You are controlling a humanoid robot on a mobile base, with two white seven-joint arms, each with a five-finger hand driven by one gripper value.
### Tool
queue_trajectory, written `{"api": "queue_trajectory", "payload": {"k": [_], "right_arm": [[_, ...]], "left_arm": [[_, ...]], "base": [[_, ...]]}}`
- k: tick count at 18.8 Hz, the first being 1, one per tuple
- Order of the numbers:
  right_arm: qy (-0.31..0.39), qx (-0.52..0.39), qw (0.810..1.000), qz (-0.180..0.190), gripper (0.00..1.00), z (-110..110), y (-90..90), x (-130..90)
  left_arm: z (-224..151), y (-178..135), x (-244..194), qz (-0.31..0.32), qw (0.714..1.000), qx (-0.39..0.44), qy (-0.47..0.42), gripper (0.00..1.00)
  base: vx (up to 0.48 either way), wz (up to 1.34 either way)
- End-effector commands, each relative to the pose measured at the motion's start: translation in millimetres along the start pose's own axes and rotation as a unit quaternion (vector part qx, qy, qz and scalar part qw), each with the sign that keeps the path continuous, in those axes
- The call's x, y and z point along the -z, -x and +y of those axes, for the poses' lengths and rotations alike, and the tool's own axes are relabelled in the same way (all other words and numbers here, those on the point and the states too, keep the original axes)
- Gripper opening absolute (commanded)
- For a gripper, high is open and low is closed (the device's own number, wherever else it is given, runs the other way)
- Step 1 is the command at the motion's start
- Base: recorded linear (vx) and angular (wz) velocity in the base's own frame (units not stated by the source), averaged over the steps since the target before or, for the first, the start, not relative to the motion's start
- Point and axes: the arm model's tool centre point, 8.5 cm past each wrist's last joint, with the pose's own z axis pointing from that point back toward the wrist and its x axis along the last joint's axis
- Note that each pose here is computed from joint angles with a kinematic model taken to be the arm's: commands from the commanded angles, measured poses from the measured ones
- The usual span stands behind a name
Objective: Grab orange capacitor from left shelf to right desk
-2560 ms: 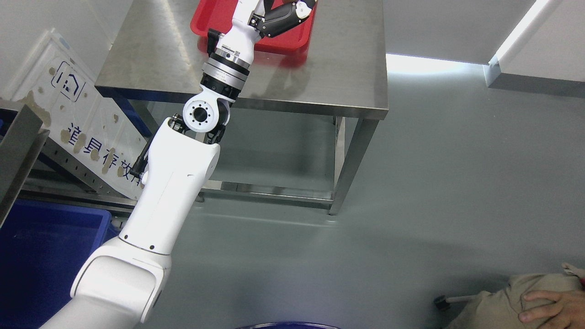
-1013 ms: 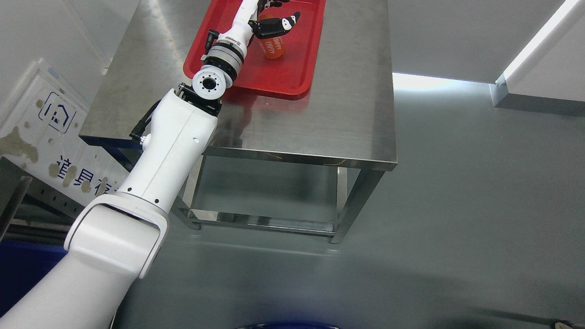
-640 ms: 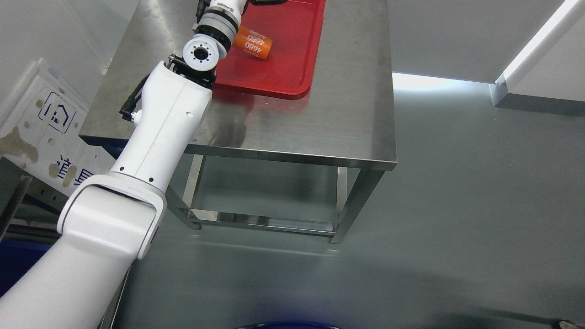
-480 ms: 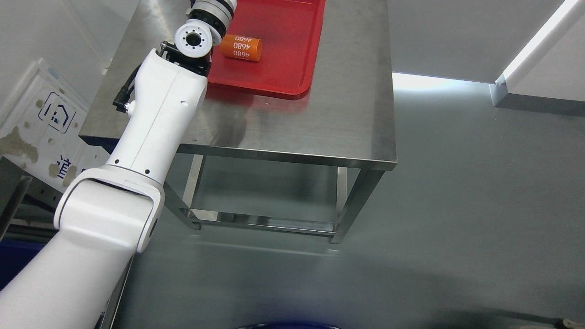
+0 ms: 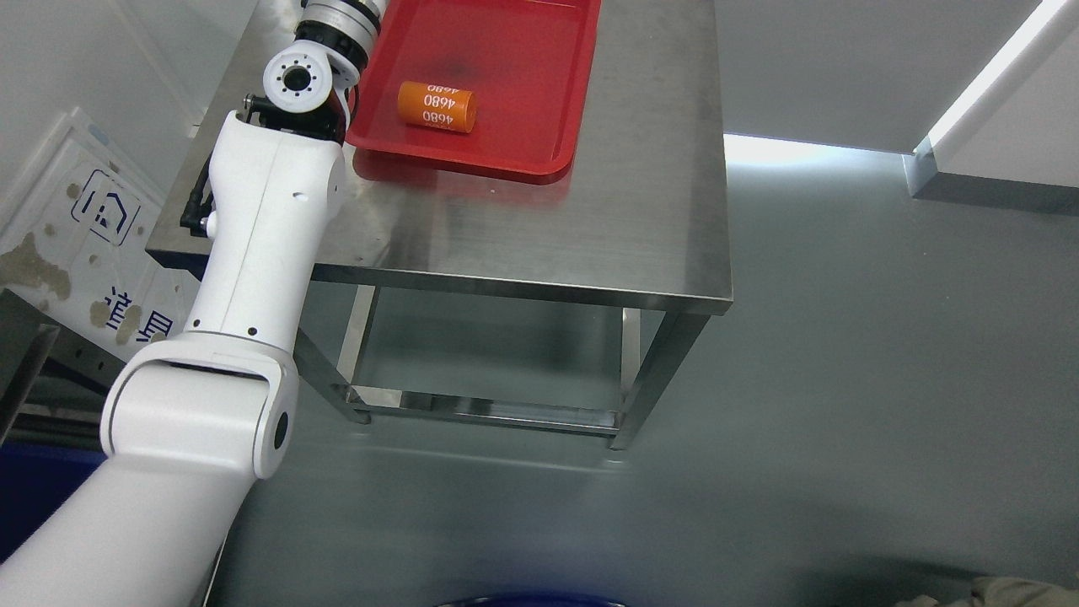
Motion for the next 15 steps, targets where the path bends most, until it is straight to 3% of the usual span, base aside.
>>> {"api": "queue_trajectory", "payload": {"k": [1, 4, 9, 15], "right_arm": [[0.008, 0.006, 1.000, 0.005, 1.00, -11.3, 13.8, 0.3], [0.009, 0.006, 1.000, 0.005, 1.00, -11.3, 13.8, 0.3], [0.008, 0.006, 1.000, 0.005, 1.00, -11.3, 13.8, 0.3], [0.008, 0.006, 1.000, 0.005, 1.00, -11.3, 13.8, 0.3]], "left_arm": [[37.0, -12.1, -52.7, -0.056, 0.997, -0.006, -0.053, 1.00], [41.7, -10.3, -88.7, -0.048, 0.998, 0.037, -0.031, 1.00], [26.9, -1.8, -125.5, -0.021, 0.999, 0.032, -0.024, 1.00], [23.4, -4.1, -125.1, -0.021, 0.999, 0.026, -0.027, 1.00]], "base": [[0.000, 0.00], [0.000, 0.00], [0.000, 0.00], [0.000, 0.00]]}}
